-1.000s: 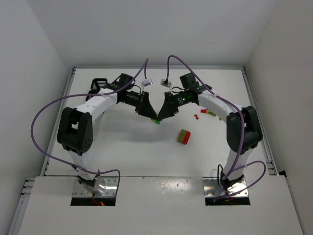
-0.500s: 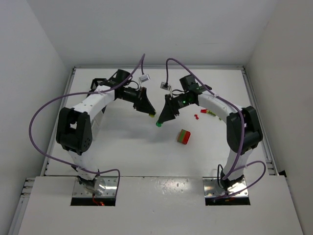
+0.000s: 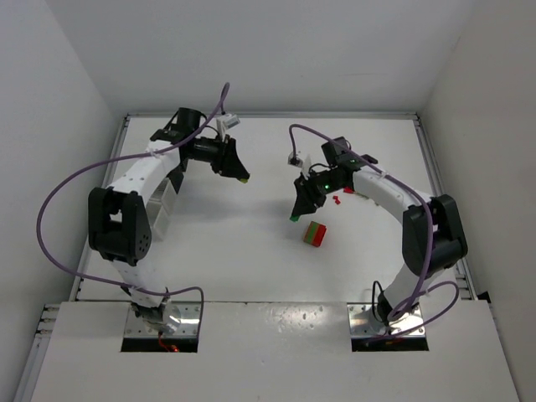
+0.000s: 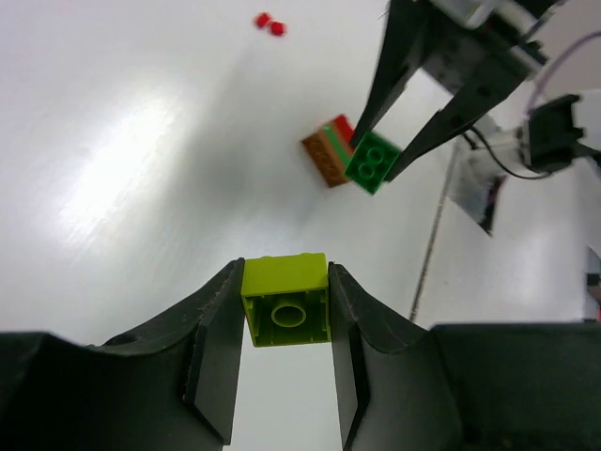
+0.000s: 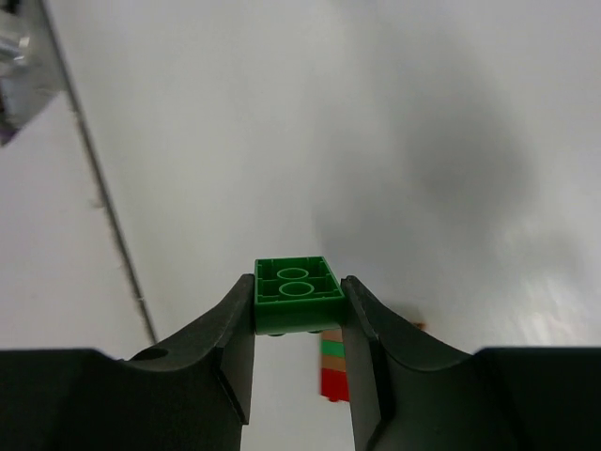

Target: Sort the legos into containers by color

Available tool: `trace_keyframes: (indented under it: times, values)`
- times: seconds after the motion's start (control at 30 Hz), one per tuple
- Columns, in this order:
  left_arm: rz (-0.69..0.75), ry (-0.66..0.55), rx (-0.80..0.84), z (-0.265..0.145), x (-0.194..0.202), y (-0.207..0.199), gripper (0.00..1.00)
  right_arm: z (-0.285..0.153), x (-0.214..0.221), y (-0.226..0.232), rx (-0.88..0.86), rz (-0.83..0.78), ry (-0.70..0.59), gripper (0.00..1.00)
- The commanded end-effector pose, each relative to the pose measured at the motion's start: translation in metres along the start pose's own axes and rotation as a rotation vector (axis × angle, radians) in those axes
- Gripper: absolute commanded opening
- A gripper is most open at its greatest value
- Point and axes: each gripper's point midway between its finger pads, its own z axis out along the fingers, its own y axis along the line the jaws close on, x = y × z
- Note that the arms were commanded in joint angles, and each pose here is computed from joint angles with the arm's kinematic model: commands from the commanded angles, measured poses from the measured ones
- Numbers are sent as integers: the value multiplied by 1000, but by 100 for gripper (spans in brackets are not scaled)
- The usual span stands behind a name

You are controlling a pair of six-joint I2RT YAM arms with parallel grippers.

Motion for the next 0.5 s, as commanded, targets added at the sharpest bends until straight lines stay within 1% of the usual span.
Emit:
trace_keyframes:
  times: [0.0, 0.03, 0.13, 0.2, 0.23, 0.33, 0.37, 0.4, 0.47]
  values:
    - [65, -58, -170, -24, -20, 20, 9, -25, -28, -33, 204, -113, -83, 0]
    - [22, -73, -191, -26, -20, 29, 9, -30, -37, -43, 244, -133, -125, 0]
    - [-41, -81, -276, -31, -19, 47, 9, -40, -58, -55, 287, -171, -194, 0]
    - [-47, -106, -340, -36, -23, 61, 9, -36, -62, -58, 248, -136, -211, 0]
    - [-29, -136, -373, -43, -32, 64, 9, -38, -65, -64, 251, -133, -233, 0]
    - [-34, -155, -481, -61, -36, 85, 8, -32, -63, -67, 217, -122, -259, 0]
    - [-57, -153, -517, -69, -34, 96, 7, -35, -64, -72, 232, -134, -277, 0]
    - [-49, -162, -553, -78, -43, 103, 7, -31, -60, -71, 222, -132, -277, 0]
    - [-82, -130, -574, -91, -37, 115, 7, -30, -58, -73, 225, -146, -280, 0]
